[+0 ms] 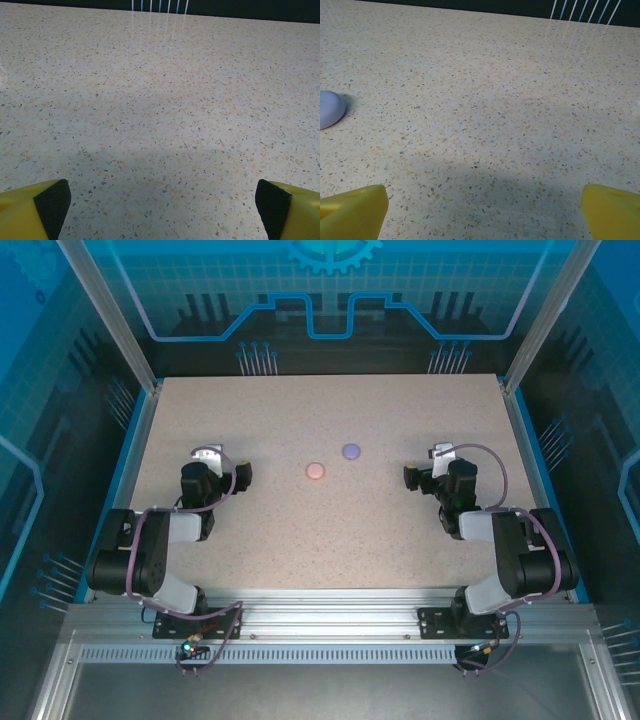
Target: Insert the wireless bluetooth earbuds into the charging case
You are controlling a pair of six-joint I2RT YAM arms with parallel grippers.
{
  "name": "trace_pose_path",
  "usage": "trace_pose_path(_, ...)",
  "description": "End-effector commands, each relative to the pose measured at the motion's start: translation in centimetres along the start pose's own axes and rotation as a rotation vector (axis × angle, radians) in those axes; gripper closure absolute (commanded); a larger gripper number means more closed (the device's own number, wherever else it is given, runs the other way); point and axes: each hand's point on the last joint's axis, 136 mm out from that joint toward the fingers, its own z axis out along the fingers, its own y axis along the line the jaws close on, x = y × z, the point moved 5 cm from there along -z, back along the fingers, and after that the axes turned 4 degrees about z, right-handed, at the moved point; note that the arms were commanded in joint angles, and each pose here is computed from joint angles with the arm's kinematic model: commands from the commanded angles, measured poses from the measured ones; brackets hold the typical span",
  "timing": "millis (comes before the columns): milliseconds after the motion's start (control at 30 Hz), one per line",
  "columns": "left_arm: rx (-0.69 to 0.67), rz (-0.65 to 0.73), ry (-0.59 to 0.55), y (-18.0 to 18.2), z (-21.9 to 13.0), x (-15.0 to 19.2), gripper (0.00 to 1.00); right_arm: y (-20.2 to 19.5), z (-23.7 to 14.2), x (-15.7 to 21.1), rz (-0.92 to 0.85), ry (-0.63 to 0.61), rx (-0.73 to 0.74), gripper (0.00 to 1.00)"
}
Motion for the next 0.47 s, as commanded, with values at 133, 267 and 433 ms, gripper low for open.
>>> trace_pose_path(133, 0.005, 0.001, -0.005, -0.11, 0.26, -0.35, 0.01, 0.05, 0.18, -0.66, -0.011, -0.014, -0.01, 0.0)
trace_pose_path(267, 0.002, 0.003, -0.005, -0.14, 0.27, -0.35, 0.01, -0.12, 0.26, -0.75, -0.002, -0.01, -0.02, 0.0)
trace_pose_path(433, -0.037, 0.009, -0.005, -0.01, 0.26, -0.27, 0.01, -0.04, 0.16, -0.63, -0.008, -0.014, -0.014, 0.0)
